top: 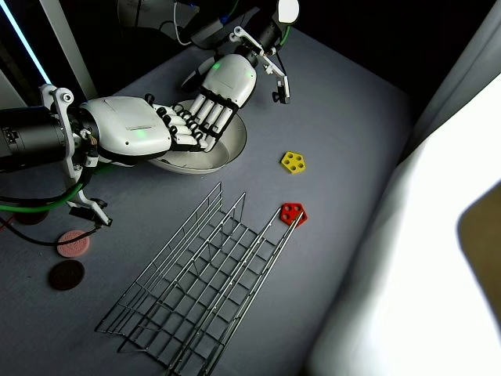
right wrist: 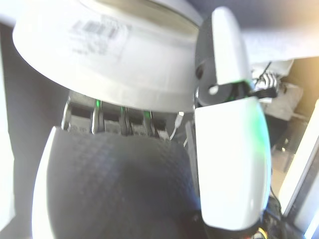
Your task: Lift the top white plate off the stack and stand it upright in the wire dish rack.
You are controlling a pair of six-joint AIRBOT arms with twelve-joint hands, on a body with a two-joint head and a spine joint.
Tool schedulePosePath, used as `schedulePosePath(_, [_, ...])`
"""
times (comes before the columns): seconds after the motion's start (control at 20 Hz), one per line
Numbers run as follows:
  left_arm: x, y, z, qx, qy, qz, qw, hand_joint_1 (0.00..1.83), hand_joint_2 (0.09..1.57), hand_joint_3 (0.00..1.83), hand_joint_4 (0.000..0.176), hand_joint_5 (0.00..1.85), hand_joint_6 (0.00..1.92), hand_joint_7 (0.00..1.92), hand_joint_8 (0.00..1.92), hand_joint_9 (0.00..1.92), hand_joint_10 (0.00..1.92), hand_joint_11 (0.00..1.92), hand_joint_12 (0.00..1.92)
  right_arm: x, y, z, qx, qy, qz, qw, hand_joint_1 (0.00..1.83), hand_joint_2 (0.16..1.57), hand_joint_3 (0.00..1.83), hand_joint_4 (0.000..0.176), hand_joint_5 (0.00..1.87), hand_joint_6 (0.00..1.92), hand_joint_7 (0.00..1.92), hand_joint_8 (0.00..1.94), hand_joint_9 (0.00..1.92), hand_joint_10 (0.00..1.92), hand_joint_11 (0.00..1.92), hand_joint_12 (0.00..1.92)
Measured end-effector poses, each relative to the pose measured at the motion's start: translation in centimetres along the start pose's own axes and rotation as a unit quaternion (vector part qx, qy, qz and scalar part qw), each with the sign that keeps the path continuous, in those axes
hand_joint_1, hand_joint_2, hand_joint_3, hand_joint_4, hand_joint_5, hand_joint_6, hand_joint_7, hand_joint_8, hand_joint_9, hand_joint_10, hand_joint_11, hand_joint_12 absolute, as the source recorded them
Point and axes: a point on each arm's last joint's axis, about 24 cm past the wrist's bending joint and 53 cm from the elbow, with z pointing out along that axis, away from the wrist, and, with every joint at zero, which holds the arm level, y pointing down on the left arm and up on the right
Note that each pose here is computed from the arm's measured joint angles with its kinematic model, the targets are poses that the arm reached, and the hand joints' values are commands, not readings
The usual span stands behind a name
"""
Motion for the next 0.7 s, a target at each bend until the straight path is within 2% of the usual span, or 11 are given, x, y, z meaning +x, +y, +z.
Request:
schedulePosePath(0.3, [0.01, 0.01, 0.00, 0.000, 0.000, -0.001, 1.0000, 0.02, 1.01, 0.00, 0.000, 0.05, 0.00, 0.08, 0.00, 0.08, 0.00, 0.08, 0.01, 0.55, -0.85, -0.29, 0.008, 0.004, 0.008, 0.9999, 1.33, 1.06, 0.00, 0.000, 0.40, 0.01, 0.36, 0.01, 0.38, 0.01, 0.42, 0.08])
schedulePosePath(0.55, [0.00, 0.10, -0.04, -0.001, 0.000, -0.001, 1.0000, 0.02, 1.00, 0.00, 0.000, 0.08, 0.01, 0.11, 0.01, 0.11, 0.01, 0.12, 0.02, 0.83, -0.94, -0.40, 0.006, 0.006, 0.010, 0.9999, 1.37, 1.07, 0.00, 0.000, 0.59, 0.00, 0.59, 0.01, 0.62, 0.01, 0.62, 0.14])
schedulePosePath(0.65, [-0.01, 0.09, -0.04, -0.001, 0.000, -0.001, 1.0000, 0.03, 1.00, 0.00, 0.000, 0.08, 0.00, 0.11, 0.01, 0.11, 0.01, 0.12, 0.02, 0.79, -0.83, -0.40, 0.004, 0.005, 0.010, 0.9999, 1.39, 1.07, 0.00, 0.000, 0.78, 0.01, 0.78, 0.01, 0.78, 0.01, 0.80, 0.15])
schedulePosePath(0.7, [-0.03, 0.10, -0.04, -0.001, -0.001, -0.001, 1.0000, 0.03, 1.00, 0.00, 0.000, 0.08, 0.00, 0.11, 0.01, 0.11, 0.01, 0.12, 0.02, 0.76, -0.72, -0.40, 0.002, 0.005, 0.011, 0.9999, 1.39, 1.07, 0.00, 0.000, 0.78, 0.01, 0.78, 0.01, 0.78, 0.01, 0.80, 0.15])
